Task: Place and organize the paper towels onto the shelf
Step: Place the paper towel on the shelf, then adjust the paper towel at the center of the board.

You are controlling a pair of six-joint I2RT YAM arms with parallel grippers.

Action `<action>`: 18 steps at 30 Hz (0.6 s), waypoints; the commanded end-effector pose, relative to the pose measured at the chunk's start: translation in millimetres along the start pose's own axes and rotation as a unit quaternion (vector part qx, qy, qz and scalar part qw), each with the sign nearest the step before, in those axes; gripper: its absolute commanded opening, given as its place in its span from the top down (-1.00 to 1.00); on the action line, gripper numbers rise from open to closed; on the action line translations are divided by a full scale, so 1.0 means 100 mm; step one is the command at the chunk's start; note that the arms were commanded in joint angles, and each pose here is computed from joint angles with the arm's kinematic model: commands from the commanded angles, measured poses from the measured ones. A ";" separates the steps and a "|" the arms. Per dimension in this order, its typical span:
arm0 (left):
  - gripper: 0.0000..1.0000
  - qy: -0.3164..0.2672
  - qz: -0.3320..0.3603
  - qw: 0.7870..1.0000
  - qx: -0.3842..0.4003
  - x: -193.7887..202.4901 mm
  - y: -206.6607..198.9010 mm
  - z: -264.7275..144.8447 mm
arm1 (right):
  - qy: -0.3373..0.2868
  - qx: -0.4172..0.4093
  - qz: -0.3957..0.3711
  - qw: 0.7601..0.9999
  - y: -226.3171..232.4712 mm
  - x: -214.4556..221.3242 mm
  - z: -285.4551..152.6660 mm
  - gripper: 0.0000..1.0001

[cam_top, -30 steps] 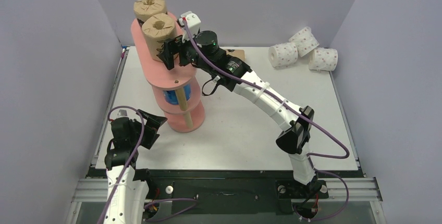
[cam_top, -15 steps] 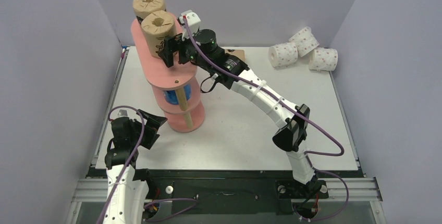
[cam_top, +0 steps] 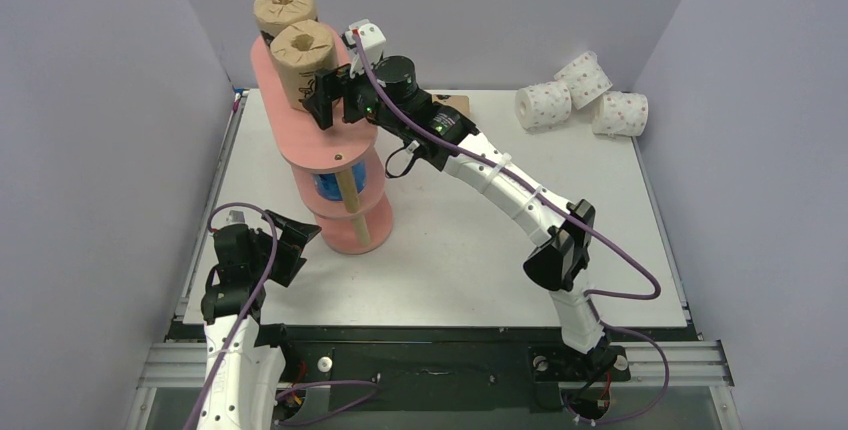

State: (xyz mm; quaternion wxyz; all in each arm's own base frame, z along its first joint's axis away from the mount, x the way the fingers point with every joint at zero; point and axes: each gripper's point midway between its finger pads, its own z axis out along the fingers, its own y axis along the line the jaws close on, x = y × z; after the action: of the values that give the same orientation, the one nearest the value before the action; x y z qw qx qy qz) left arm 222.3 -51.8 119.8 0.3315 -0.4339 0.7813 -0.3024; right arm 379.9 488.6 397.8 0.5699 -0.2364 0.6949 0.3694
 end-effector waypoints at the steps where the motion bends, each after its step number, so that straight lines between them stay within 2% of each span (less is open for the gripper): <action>1: -0.87 -0.017 0.015 1.000 0.016 -0.09 -0.09 -0.02 | -0.039 -0.027 0.003 0.999 0.19 -0.39 -0.26 -0.79; 13: -0.91 -0.035 0.022 0.999 0.022 -0.16 -0.18 -0.10 | -0.047 -0.087 0.013 0.995 0.56 -0.69 -1.18 -0.80; 17: -0.94 -0.042 0.023 0.999 0.019 -0.19 -0.19 -0.10 | -0.079 -0.061 0.026 0.995 0.46 -0.77 -1.66 -0.80; 18: -0.94 -0.044 0.025 0.999 0.020 -0.20 -0.19 -0.10 | -0.105 -0.034 0.042 0.993 0.35 -0.78 -1.83 -0.80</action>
State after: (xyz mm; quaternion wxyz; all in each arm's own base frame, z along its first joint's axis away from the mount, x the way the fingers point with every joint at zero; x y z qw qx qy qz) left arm 223.6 -48.1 123.7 0.3452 -0.4301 0.7803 -0.2949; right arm 283.9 410.7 457.4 0.5635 -0.2502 0.6656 0.4205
